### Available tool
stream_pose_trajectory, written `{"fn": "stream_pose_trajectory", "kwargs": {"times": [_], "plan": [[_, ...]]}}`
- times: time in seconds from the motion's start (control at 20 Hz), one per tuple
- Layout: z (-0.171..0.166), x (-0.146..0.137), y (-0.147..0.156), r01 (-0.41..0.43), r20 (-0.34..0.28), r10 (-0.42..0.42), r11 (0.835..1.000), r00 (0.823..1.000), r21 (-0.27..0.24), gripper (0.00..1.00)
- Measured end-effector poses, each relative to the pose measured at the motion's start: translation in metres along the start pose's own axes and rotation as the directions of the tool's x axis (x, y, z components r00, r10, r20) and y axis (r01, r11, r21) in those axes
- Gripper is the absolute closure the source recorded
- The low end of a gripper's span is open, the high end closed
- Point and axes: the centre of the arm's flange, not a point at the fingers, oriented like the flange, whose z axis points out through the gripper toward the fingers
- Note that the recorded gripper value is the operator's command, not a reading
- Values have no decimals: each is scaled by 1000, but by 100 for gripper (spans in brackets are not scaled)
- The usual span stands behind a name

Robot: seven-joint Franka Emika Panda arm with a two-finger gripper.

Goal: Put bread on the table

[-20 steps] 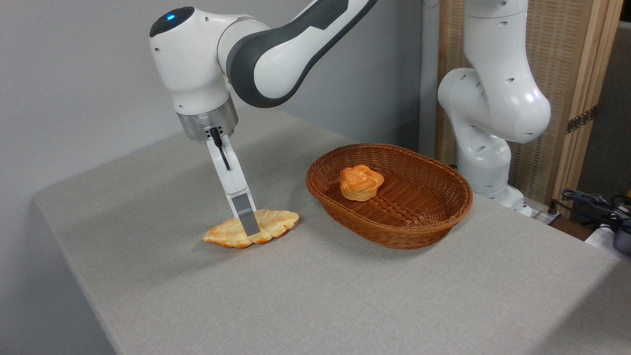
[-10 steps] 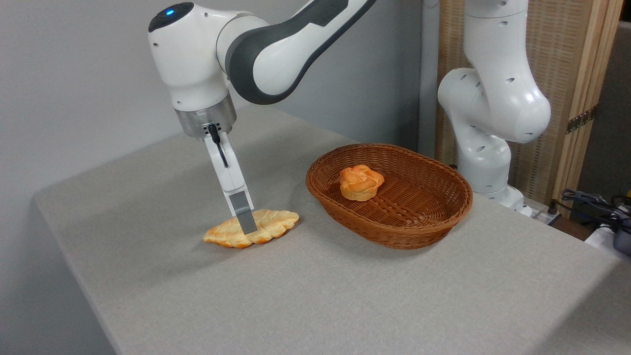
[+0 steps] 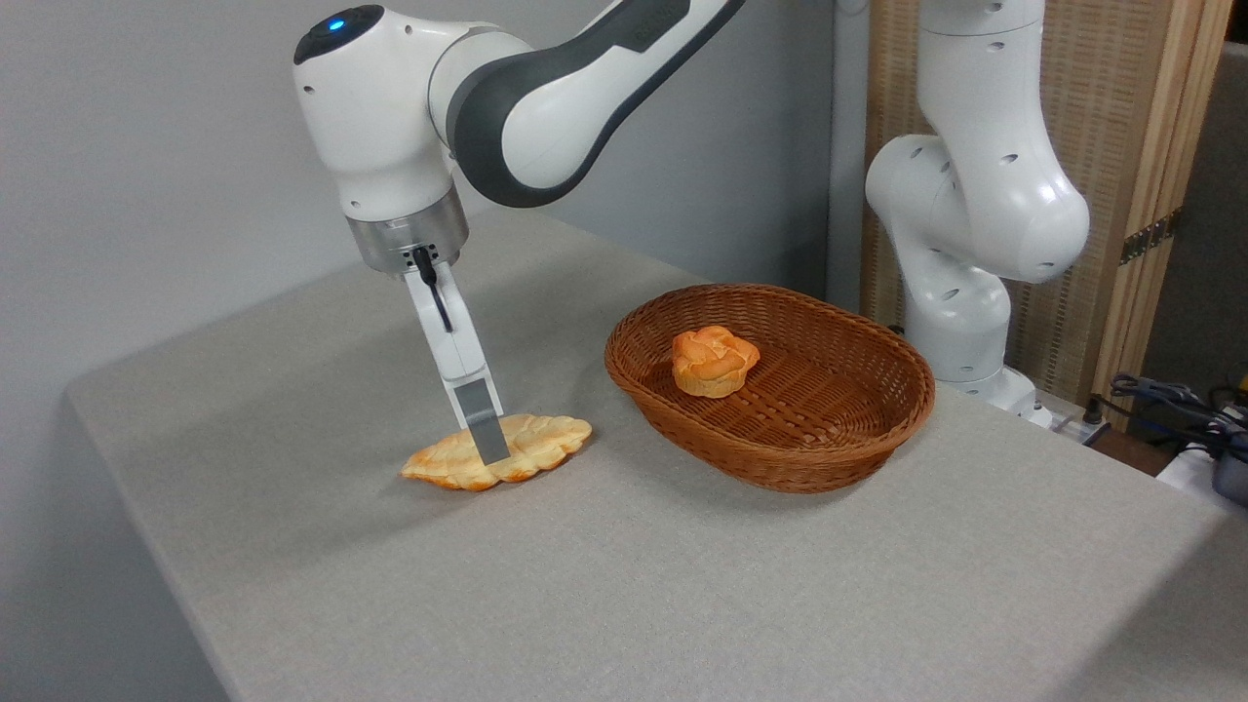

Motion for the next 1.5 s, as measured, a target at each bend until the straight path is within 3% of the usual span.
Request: {"fn": "stream_pose_trajectory", "kwargs": {"times": [0.3,0.55,0.7,0.85,1.0,1.5], "plan": [[-5,-2,2,1,-1,-1,1000,1000,1,0],[-29,-17,21,2,39,0,999,999,-41,0],[-50,-34,37,11,73,-6,997,997,-78,0],[-59,-56,58,27,132,-8,989,991,-147,0],[-53,-74,80,40,185,-1,978,983,-207,0],[14,-99,132,33,276,53,954,960,-298,0]]}}
